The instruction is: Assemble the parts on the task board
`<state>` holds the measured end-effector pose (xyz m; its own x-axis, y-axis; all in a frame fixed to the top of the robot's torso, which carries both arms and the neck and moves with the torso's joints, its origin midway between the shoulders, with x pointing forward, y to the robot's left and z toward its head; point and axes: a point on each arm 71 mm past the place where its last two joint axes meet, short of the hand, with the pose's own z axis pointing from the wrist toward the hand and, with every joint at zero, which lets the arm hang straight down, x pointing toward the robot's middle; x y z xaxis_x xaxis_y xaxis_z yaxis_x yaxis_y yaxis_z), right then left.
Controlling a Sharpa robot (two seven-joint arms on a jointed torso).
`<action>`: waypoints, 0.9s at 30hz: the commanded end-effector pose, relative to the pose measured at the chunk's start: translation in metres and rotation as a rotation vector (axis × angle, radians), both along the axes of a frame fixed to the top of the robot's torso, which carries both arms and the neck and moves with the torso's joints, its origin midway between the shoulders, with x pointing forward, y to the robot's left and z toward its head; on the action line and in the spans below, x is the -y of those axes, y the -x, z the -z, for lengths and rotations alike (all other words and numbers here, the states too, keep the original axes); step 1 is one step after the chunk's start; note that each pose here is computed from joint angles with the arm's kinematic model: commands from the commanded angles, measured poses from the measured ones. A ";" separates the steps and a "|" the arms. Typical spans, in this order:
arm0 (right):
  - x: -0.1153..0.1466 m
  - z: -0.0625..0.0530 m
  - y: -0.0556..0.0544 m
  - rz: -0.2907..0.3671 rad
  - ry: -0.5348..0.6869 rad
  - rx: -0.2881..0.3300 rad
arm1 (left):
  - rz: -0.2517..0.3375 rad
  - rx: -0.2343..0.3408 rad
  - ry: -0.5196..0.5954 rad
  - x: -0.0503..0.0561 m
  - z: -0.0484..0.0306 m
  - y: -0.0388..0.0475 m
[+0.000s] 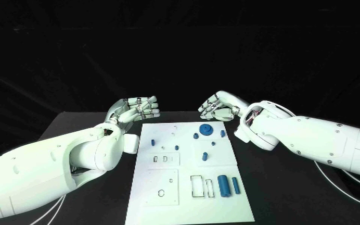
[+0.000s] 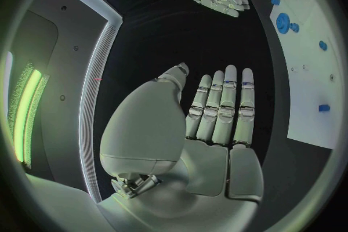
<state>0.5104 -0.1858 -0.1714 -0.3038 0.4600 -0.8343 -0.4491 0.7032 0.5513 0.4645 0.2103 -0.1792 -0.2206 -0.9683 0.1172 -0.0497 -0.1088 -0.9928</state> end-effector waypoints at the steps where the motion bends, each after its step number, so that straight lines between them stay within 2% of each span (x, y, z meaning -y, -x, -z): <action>1: -0.006 0.004 0.001 -0.035 0.301 0.061 | 0.075 0.003 0.011 0.005 -0.0072 0.0044; 10: -0.024 -0.003 0.005 -0.043 0.472 0.215 | 0.093 0.010 0.031 0.005 -0.0178 0.0112; 13: -0.029 -0.003 0.005 -0.044 0.510 0.244 | 0.101 0.015 0.037 0.007 -0.0206 0.0129; 20: -0.034 -0.002 0.004 -0.048 0.558 0.258 | 0.112 0.022 0.045 0.009 -0.0252 0.0155; 27: -0.037 0.001 0.003 -0.057 0.568 0.225 | 0.115 0.026 0.049 0.010 -0.0271 0.0160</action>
<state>0.5072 -0.1486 -0.1698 -0.0921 -0.0351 -0.9951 -0.5631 0.8261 0.0230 0.4494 0.2027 -0.1545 -0.3109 -0.9390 0.1473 -0.0445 -0.1404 -0.9891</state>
